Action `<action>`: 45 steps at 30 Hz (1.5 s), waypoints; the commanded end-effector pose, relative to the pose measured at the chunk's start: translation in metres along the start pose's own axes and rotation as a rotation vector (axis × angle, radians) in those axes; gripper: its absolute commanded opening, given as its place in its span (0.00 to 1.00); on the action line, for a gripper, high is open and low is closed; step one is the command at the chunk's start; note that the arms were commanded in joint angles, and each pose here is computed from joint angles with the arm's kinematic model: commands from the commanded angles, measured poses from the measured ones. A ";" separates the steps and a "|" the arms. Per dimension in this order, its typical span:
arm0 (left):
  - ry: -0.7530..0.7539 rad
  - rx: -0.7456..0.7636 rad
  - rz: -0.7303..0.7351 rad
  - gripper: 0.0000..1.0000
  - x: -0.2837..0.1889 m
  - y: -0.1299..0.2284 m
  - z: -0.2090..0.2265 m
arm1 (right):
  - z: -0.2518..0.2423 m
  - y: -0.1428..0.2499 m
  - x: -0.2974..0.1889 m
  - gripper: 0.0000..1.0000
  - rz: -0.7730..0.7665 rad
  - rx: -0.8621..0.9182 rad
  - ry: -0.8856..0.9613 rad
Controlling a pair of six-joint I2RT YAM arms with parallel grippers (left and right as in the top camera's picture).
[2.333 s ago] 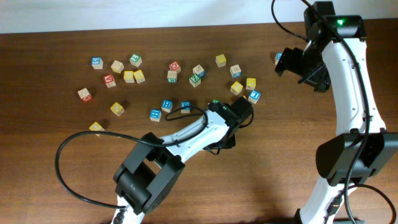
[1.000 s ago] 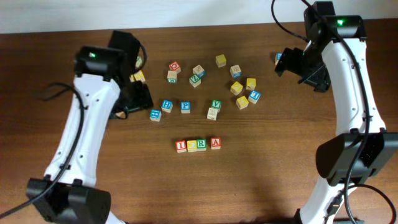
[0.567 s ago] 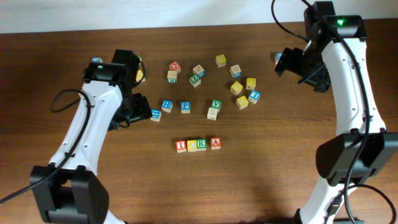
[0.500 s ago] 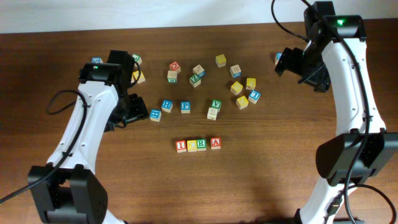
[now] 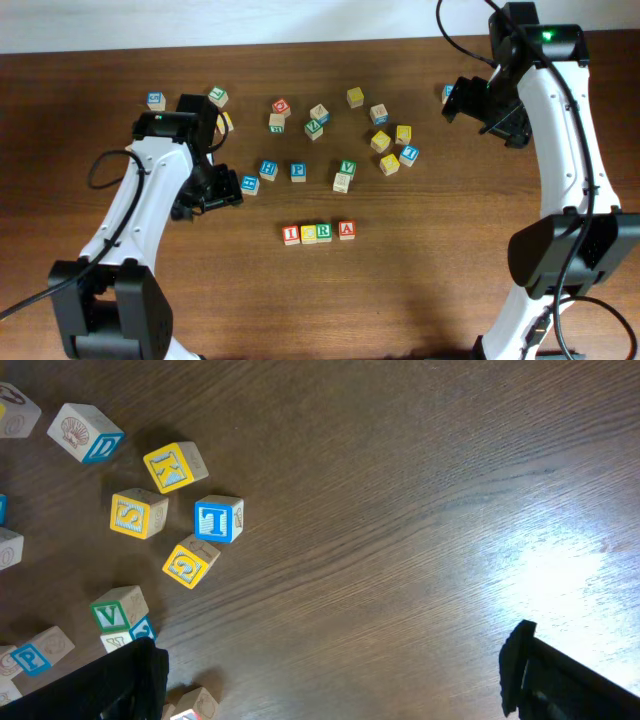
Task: Spell out ICRA
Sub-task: 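Raise the left gripper away from the block row, then bring both grippers down to the two ends of the ICRA row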
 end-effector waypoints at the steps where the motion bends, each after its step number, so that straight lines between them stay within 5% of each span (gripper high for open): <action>1: 0.011 0.014 0.024 0.70 0.007 0.006 0.000 | -0.004 0.000 -0.008 0.98 -0.024 0.014 -0.004; 4: 0.005 0.013 0.050 0.47 0.023 0.011 0.002 | -0.004 0.000 -0.008 0.98 -0.024 0.013 -0.004; 8: 0.105 0.017 0.128 0.35 0.054 0.028 -0.008 | -0.004 0.000 -0.008 0.98 -0.024 0.013 -0.004; 12: 0.097 0.080 0.129 0.38 0.058 0.035 -0.024 | -0.003 0.000 -0.009 0.98 -0.016 0.013 -0.018; 17: 0.107 0.157 0.084 0.41 0.058 0.037 -0.047 | -0.002 0.045 -0.021 0.98 0.214 -0.045 -0.063; 22: 0.096 0.128 0.107 0.46 0.058 0.042 -0.048 | -0.010 0.079 -0.090 0.99 0.037 -0.020 -0.144; 26: 0.116 0.035 0.123 0.51 0.057 0.043 -0.051 | 0.000 0.136 -0.138 0.98 -0.129 -0.211 -0.185; 29: 0.132 0.034 0.129 0.44 0.057 0.043 -0.052 | 0.013 0.156 -0.131 0.98 -0.163 -0.307 -0.108; 37: 0.134 0.036 0.123 0.46 0.057 0.043 -0.053 | 0.015 0.206 -0.107 0.98 -0.187 -0.321 0.024; 45: 0.125 0.040 0.115 0.47 0.057 0.042 -0.052 | 0.023 0.214 -0.085 0.98 -0.185 -0.341 0.045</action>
Point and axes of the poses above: each gripper's point midway between its finger pads, its own x axis out along the fingers, its own z axis along the line the jaws close on, y = z × x, the point moved 8 cm from there along -x, back along the fingers, and after that the axes turned 5 degrees about x, right-handed, at the moved point
